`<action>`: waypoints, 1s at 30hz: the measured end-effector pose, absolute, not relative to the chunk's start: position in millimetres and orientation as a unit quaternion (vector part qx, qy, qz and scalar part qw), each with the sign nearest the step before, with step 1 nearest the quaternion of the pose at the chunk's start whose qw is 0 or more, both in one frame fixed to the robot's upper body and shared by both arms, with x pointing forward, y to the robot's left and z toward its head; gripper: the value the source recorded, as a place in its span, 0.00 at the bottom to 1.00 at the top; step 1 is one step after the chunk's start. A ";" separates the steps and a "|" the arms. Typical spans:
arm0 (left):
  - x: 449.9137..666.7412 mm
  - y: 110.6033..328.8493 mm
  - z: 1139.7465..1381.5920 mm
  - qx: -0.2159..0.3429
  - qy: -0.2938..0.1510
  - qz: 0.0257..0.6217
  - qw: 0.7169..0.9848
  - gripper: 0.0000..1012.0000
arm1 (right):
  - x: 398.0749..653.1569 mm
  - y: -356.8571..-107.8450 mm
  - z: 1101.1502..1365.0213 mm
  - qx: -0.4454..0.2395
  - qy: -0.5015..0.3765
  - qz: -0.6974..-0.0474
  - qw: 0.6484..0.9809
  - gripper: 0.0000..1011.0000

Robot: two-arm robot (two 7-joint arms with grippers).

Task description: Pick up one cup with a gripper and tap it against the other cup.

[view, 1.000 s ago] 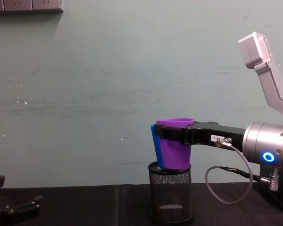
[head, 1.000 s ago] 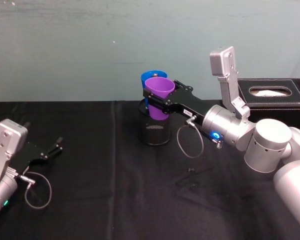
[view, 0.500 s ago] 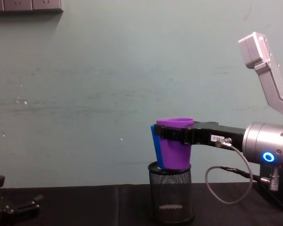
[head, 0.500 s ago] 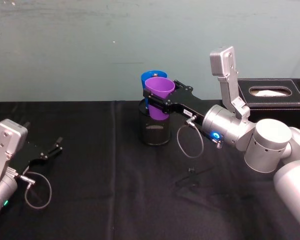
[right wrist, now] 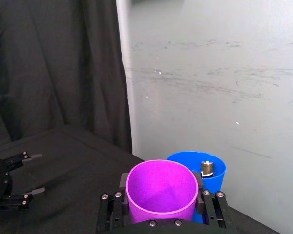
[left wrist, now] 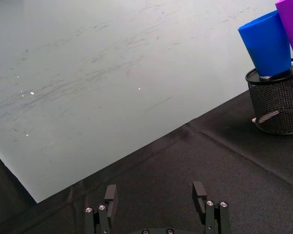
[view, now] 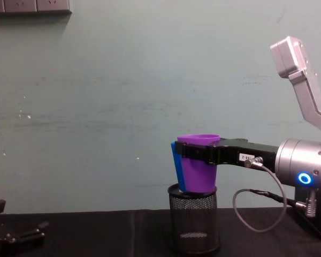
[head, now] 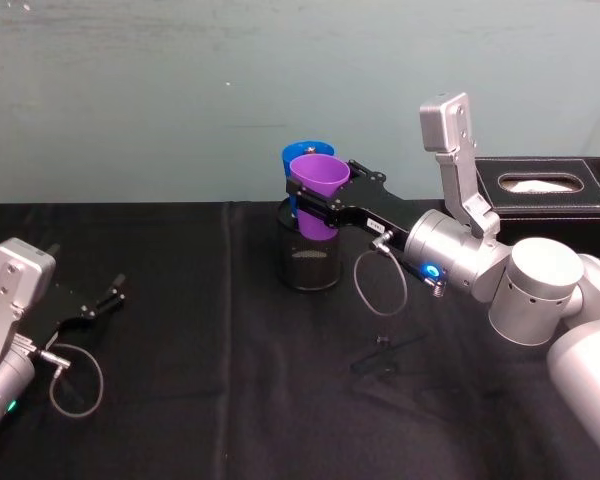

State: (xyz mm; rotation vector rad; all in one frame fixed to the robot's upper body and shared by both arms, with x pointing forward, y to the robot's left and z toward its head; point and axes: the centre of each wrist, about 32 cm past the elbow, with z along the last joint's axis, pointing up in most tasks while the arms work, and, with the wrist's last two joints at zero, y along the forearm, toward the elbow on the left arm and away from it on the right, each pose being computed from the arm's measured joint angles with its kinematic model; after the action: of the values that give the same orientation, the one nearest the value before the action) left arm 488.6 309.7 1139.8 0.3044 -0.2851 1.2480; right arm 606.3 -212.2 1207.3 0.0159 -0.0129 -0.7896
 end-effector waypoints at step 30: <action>488.6 309.7 1139.8 0.141 -0.132 0.580 0.791 0.99 | 606.3 -212.2 1207.3 0.008 -0.006 -0.385 0.923 0.73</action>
State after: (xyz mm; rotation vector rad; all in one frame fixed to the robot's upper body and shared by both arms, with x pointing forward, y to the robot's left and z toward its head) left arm 488.6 309.7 1139.8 0.3044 -0.2851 1.2480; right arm 606.3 -212.2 1207.3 0.0160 -0.0130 -0.7896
